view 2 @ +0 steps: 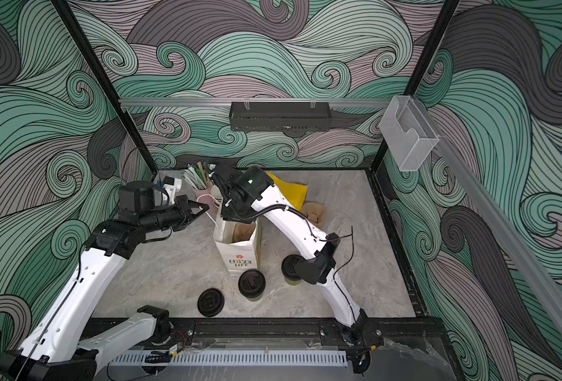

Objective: Pack a coffee takeout order
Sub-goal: Place the cup tray in the takeout bag, then shake the takeout bag at the center of the table.

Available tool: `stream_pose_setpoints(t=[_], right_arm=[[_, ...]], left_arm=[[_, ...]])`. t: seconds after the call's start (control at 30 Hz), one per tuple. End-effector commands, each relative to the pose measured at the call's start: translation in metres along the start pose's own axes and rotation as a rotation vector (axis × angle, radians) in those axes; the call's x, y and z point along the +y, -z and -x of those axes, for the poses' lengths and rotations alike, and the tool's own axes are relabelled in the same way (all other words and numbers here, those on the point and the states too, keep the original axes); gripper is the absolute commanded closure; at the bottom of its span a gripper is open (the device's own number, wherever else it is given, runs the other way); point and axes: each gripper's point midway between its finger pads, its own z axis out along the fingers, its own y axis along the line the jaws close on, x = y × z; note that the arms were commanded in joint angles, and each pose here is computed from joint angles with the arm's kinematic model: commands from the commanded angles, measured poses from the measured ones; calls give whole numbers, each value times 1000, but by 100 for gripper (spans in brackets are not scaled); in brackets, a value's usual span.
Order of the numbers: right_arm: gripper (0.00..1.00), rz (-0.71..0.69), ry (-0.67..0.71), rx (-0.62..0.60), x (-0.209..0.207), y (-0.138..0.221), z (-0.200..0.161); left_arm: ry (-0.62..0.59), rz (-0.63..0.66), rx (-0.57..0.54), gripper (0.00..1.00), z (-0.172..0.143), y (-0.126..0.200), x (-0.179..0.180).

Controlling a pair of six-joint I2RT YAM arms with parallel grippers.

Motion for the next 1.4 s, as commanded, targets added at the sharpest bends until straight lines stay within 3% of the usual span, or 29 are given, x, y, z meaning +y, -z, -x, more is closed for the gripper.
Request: stream_pose_setpoints(t=[0.0,0.07,0.17,0.37,0.47,0.63,0.9,1.03,1.13,1.27,1.37], right_arm=[[50,139,91,-44,14,52,-3],[45,176,135,-78,14,73,-3],[35,163,163,-131,0,93,1],[33,-28,161,-145,-46,85,-1],[32,-133,169,-138,-62,72,-2],[31,-139,167,-68,-54,46,-7],[47,-281,104,-67,-79,19,-2],[60,-260,117,-72,-73,16,2],[61,-237,146,-69,-66,15,5],[53,-238,180,-73,-65,16,7],[59,-250,197,-83,-68,17,11]], left_arm=[[-23,6,-1,100,-3,1,1],[-21,3,4,99,-4,1,1],[-9,-9,14,83,-7,1,-1],[-19,-6,9,61,-10,4,2],[-22,-4,5,59,-9,5,1],[-32,12,4,58,-7,6,1],[-57,91,-17,43,0,15,4],[-69,165,2,36,0,18,12],[-71,221,13,33,2,18,19],[-72,231,24,32,6,15,18],[-75,218,36,34,8,11,15]])
